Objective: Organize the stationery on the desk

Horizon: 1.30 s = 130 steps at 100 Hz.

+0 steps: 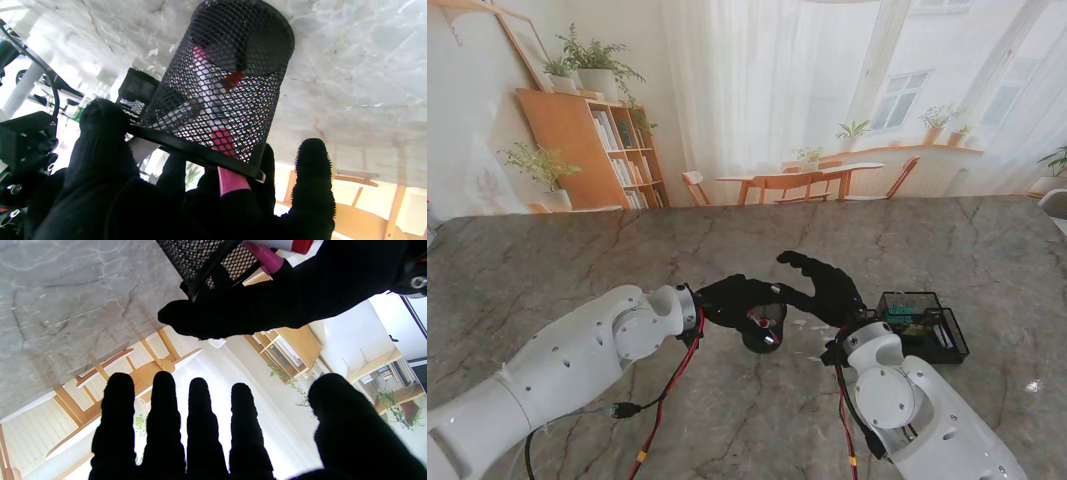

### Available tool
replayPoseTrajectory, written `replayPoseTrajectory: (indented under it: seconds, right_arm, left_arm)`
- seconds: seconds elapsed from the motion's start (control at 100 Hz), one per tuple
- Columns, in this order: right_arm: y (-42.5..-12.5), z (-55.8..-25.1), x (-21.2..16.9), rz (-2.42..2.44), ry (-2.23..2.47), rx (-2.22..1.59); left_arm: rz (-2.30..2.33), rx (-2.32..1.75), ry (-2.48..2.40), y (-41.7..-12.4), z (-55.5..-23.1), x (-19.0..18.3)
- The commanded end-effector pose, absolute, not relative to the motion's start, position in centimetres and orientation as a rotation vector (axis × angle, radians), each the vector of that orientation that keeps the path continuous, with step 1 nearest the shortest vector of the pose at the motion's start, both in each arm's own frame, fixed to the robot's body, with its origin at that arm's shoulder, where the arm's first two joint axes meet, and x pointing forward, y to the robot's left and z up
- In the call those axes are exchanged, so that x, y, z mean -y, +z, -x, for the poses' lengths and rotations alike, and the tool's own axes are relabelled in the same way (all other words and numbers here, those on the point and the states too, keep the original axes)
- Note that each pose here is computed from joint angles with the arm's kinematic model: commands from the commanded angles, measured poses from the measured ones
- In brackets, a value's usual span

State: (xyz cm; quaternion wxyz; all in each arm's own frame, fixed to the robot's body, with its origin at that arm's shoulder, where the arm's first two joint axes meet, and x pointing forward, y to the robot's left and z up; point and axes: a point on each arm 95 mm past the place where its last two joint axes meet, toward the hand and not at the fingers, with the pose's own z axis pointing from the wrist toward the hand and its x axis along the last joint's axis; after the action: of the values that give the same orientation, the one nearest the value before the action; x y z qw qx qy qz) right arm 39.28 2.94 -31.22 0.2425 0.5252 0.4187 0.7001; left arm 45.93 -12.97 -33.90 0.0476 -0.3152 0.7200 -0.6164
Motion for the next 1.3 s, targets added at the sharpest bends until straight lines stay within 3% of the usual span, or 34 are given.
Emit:
replayPoseTrajectory:
  seconds: [0.0, 0.58, 0.92, 1.29]
  right_arm:
    - [-31.3, -39.2, -2.9, -1.444, 1.903, -1.159]
    - [-31.2, -39.0, -2.3, -1.422, 1.886, -1.149]
    - [-31.2, -39.1, -2.5, -1.412, 1.902, -1.233]
    - [-30.0, -40.4, -4.4, -1.321, 1.935, -1.656]
  left_arm:
    - [0.964, -2.190, -1.873, -34.1, -45.6, 12.9]
    - [1.039, -1.990, -1.935, -31.5, -45.0, 11.0]
    - [0.984, -1.683, -1.844, -29.1, -41.7, 4.9]
    - [1.093, -1.503, -1.689, -31.8, -38.7, -1.1]
